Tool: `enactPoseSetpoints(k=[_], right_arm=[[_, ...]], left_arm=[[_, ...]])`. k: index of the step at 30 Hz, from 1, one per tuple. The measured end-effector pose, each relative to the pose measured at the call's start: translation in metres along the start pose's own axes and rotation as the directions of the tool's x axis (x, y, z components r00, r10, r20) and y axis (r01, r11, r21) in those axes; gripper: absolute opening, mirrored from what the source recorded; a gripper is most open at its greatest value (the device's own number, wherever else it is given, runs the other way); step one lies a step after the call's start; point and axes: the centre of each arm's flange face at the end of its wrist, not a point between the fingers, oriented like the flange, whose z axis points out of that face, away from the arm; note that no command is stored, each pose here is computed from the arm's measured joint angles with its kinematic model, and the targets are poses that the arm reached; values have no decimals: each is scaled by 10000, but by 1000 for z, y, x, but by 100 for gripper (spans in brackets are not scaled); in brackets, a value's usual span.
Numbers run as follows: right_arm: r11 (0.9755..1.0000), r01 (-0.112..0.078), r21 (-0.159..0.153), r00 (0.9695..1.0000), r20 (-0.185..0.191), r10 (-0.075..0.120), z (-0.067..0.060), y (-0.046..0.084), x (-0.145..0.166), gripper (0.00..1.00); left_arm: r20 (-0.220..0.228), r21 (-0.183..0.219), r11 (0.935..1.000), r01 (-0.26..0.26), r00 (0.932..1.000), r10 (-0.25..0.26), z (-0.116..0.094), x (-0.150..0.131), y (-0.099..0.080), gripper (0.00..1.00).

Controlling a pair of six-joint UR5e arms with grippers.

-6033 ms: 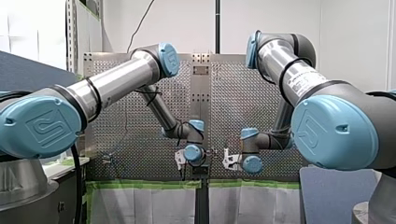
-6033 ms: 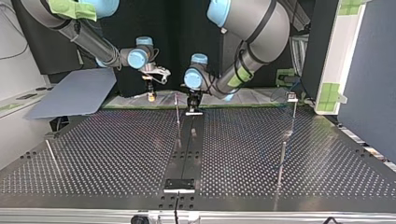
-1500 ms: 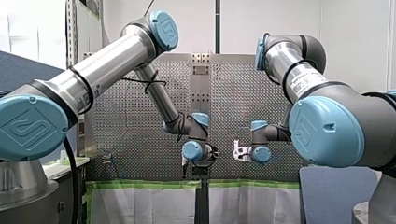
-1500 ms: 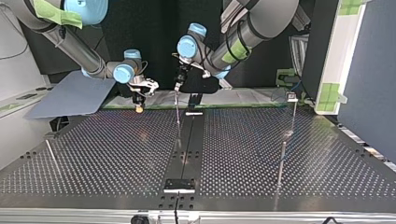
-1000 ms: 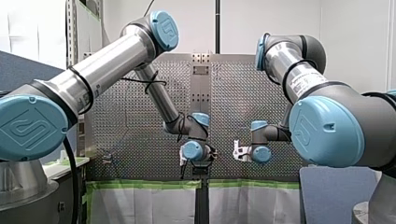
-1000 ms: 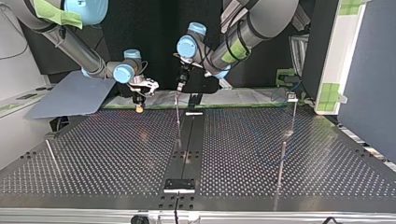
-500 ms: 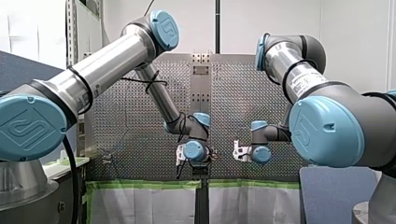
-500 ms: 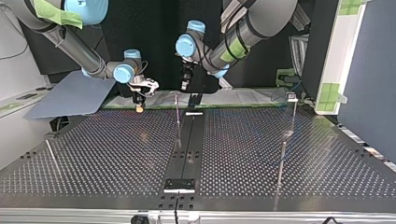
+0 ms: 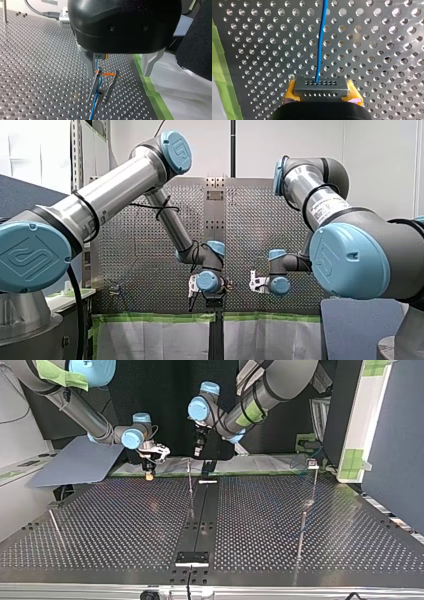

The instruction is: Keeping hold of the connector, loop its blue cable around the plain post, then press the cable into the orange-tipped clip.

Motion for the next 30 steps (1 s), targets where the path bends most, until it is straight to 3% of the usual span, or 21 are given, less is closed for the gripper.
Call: enactPoseSetpoints(k=[8, 15, 18, 25, 30], right_arm=[[10000, 2, 3, 10000, 7, -2, 0, 0, 0, 0], [10000, 0, 6, 10000, 21, 0, 0, 0, -1, 0], [10000, 4, 7, 10000, 31, -4, 0, 0, -1, 0], [10000, 12, 14, 10000, 26, -12, 0, -1, -1, 0], [10000, 12, 16, 10000, 44, -12, -1, -1, -1, 0]], left_arm=[[-26, 2, 10000, -53, 10000, 53, 0, 0, 0, 90], [-402, -307, 9958, -858, 9956, 846, -19, 13, 0, 90], [-375, -364, 9946, -973, 9947, 959, -29, 15, -2, 90], [128, -139, 9994, -303, 9995, 304, -49, 1, -4, 90], [508, -166, 9994, 299, 9983, -291, -60, -11, 1, 90]])
